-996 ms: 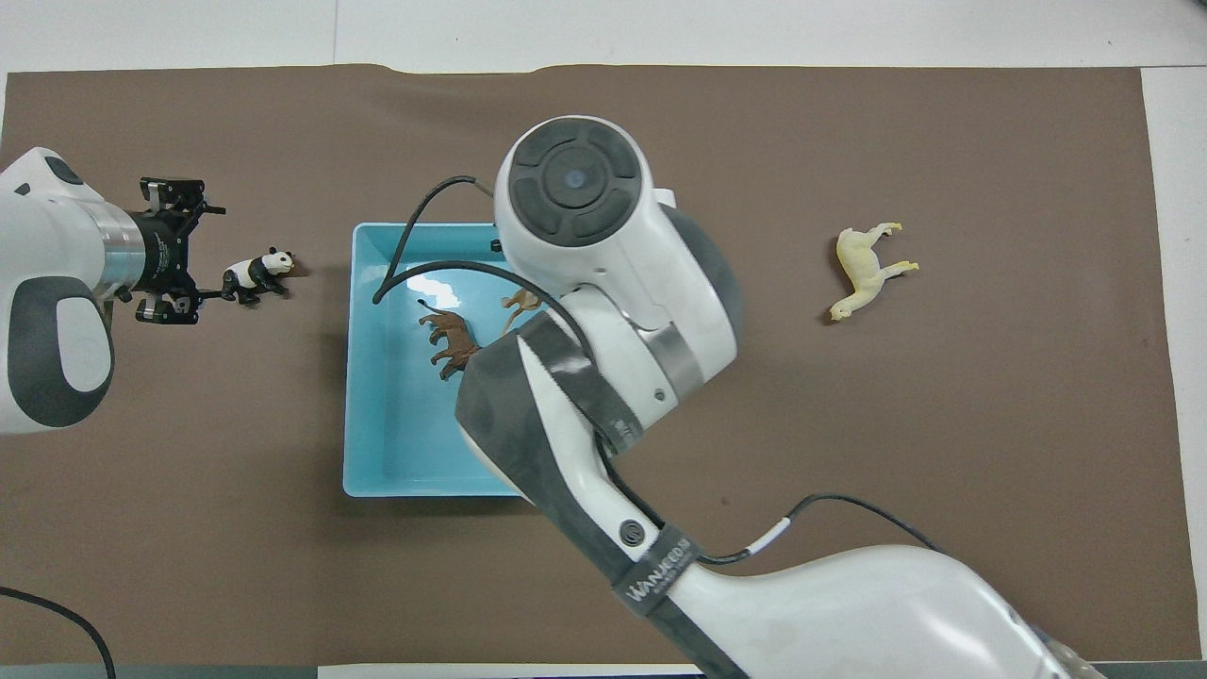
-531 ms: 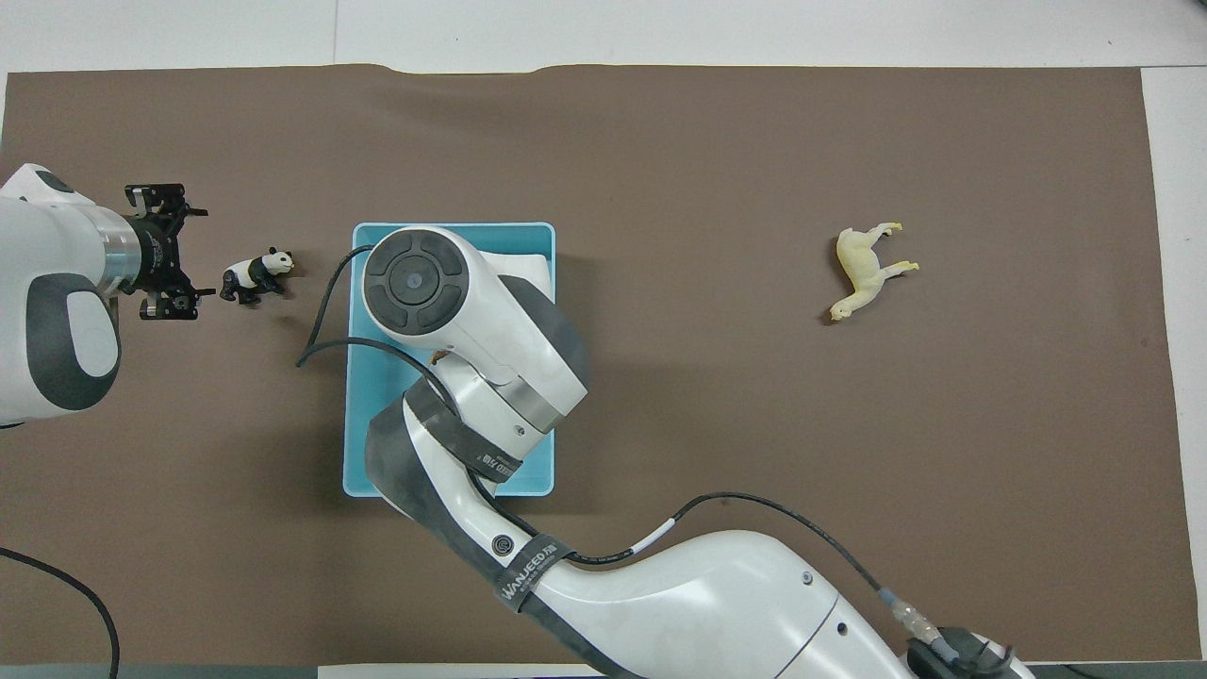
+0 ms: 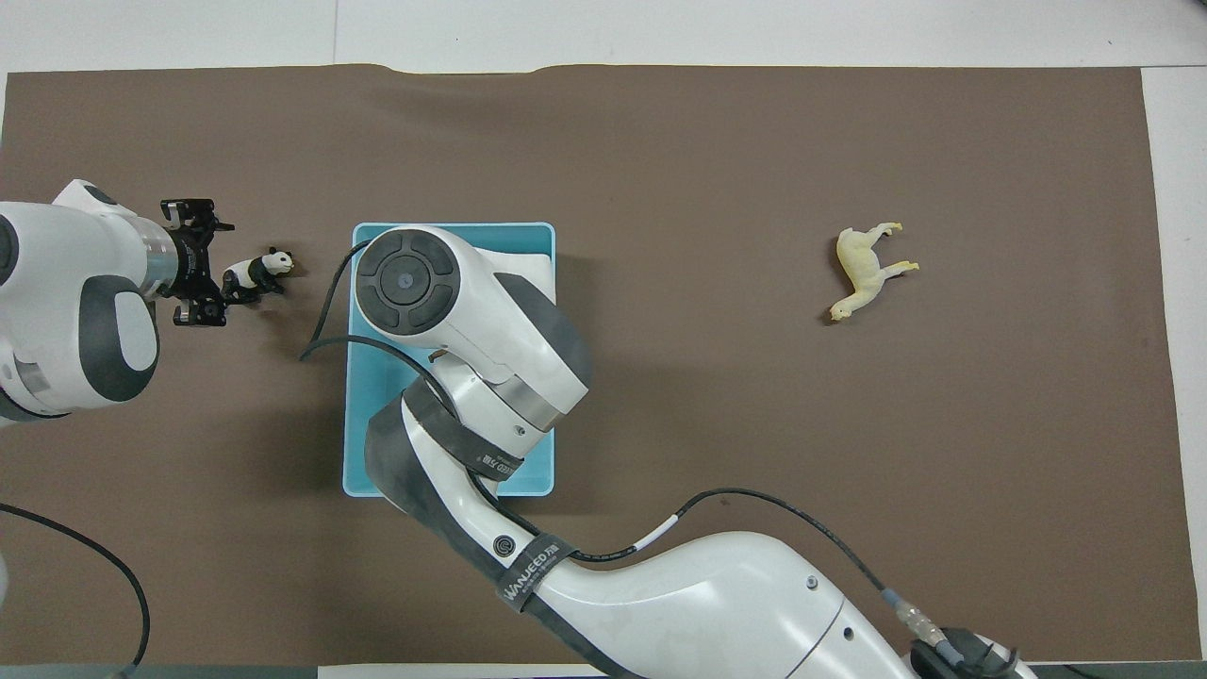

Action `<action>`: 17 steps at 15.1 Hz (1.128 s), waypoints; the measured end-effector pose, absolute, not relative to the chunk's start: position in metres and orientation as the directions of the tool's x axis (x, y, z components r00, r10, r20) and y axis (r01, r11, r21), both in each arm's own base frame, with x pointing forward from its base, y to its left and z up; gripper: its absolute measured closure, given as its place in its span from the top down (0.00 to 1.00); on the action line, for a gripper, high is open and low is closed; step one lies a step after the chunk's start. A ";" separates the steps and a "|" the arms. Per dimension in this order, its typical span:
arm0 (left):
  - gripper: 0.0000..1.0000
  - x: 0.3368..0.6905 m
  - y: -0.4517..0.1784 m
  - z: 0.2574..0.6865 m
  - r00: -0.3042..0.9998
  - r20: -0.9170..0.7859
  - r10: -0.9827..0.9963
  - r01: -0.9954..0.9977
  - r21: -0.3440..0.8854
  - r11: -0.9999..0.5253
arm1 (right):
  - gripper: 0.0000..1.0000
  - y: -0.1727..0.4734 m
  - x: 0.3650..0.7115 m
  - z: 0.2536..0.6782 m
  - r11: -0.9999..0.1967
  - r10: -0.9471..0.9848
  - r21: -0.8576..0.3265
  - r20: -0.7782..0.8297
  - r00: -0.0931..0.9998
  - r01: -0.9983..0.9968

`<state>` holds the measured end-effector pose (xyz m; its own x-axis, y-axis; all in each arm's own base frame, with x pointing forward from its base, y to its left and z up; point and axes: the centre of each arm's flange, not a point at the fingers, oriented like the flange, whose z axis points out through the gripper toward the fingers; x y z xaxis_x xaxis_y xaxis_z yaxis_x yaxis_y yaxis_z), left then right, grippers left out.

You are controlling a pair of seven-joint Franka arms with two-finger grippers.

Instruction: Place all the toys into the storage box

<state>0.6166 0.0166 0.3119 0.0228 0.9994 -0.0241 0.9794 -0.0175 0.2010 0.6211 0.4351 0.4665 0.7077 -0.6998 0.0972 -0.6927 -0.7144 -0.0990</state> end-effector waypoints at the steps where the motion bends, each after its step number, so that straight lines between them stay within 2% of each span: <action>1: 1.00 0.617 0.015 0.310 0.022 -0.024 0.999 0.978 0.206 -0.016 | 1.00 0.402 0.632 0.488 -0.746 -0.666 -0.081 0.101 0.739 -0.661; 4: 1.00 0.610 0.010 0.294 0.025 -0.021 0.999 0.972 0.234 -0.019 | 1.00 0.306 0.658 0.509 -0.881 -0.470 0.018 0.073 0.880 -0.472; 7: 1.00 0.605 0.010 0.284 0.022 -0.019 1.000 0.969 0.247 -0.017 | 1.00 0.231 0.672 0.475 -0.969 -0.209 0.126 0.033 0.977 -0.212; 9: 0.95 0.604 0.010 0.284 0.020 -0.019 1.000 0.969 0.247 -0.015 | 1.00 0.198 0.673 0.438 -0.988 -0.050 0.142 0.052 0.997 -0.057; 12: 0.61 0.605 0.012 0.286 0.017 -0.018 1.000 0.968 0.250 -0.012 | 1.00 0.153 0.659 0.382 -0.989 0.095 0.124 0.105 0.990 0.082; 17: 0.52 0.617 0.010 0.318 0.030 -0.019 0.999 0.961 0.277 -0.024 | 1.00 0.078 0.629 0.334 -0.972 0.224 0.123 0.203 0.953 0.202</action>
<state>0.6173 0.0099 0.3183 0.0299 0.9994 -0.0186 0.9607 -0.0236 0.2767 0.6293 0.0780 0.3343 0.9532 0.2236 0.2035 0.2017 -0.9717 0.1229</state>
